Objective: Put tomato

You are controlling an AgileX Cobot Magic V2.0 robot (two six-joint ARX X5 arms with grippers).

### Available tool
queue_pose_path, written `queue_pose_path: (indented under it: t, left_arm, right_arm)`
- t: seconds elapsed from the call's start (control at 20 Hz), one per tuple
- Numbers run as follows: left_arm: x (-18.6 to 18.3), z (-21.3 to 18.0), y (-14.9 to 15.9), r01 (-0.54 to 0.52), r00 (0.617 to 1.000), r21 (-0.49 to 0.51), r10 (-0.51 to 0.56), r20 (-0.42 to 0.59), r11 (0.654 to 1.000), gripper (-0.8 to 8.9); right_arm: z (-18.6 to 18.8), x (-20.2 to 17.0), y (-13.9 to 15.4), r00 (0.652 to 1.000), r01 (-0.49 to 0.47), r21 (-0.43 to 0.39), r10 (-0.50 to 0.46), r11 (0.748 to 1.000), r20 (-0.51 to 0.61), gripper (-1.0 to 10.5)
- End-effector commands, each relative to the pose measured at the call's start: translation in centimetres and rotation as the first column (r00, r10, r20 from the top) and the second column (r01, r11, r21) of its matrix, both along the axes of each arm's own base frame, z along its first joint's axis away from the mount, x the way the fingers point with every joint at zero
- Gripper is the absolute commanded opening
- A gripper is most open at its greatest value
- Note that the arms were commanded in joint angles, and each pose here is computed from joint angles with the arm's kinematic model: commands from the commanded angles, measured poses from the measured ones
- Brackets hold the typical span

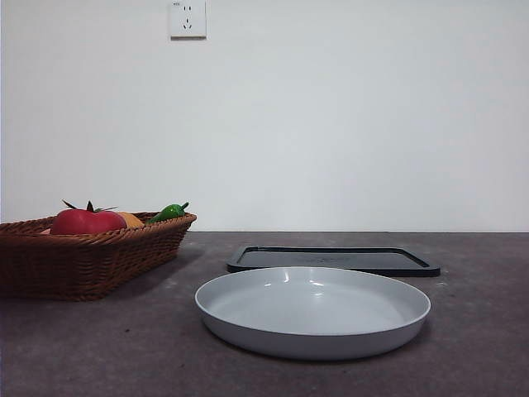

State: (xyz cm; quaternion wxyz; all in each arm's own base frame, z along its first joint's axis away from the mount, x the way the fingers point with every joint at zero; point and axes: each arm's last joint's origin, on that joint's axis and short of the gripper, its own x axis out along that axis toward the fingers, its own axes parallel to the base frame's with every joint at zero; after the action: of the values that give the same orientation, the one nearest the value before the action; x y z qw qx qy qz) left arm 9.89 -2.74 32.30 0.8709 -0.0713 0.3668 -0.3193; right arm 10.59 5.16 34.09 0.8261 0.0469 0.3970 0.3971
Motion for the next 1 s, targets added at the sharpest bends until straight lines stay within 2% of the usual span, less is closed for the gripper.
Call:
queue_pose_path:
  t: [0.05, 0.45, 0.55, 0.75, 0.8, 1.0]
  left_arm:
    - [-0.12, 0.42, -0.14, 0.034, 0.999, 0.013, -0.034, 0.012, 0.999, 0.16]
    - [-0.08, 0.47, -0.16, 0.034, 0.999, 0.013, -0.034, 0.02, 0.999, 0.41]
    - [-0.07, 0.47, -0.16, 0.033, 0.999, 0.012, -0.033, 0.019, 0.999, 1.15]
    - [-0.07, 0.47, -0.16, 0.019, 1.0, 0.001, -0.019, 0.006, 1.0, 4.72]
    - [-0.07, 0.47, -0.16, 0.02, 1.0, 0.001, -0.02, 0.006, 1.0, 5.21]
    - [0.04, 0.51, -0.17, 0.017, 1.0, 0.003, -0.017, 0.013, 1.0, 5.37]
  right_arm:
    - [0.36, -0.11, 0.55, 0.997, -0.069, -0.01, 0.069, 0.998, 0.022, 0.1]
    - [0.32, -0.17, 0.92, 0.995, -0.101, -0.013, 0.101, 0.995, 0.021, 0.1]
    - [0.32, -0.17, 0.92, 0.995, -0.101, -0.013, 0.101, 0.995, 0.021, 0.7]
    - [0.32, -0.17, 0.92, 0.995, -0.099, -0.011, 0.099, 0.995, 0.019, 3.6]
    - [0.32, -0.17, 0.92, 0.995, -0.099, -0.011, 0.099, 0.995, 0.019, 4.1]
    - [0.32, -0.17, 0.92, 0.995, -0.099, -0.011, 0.099, 0.995, 0.019, 4.3]
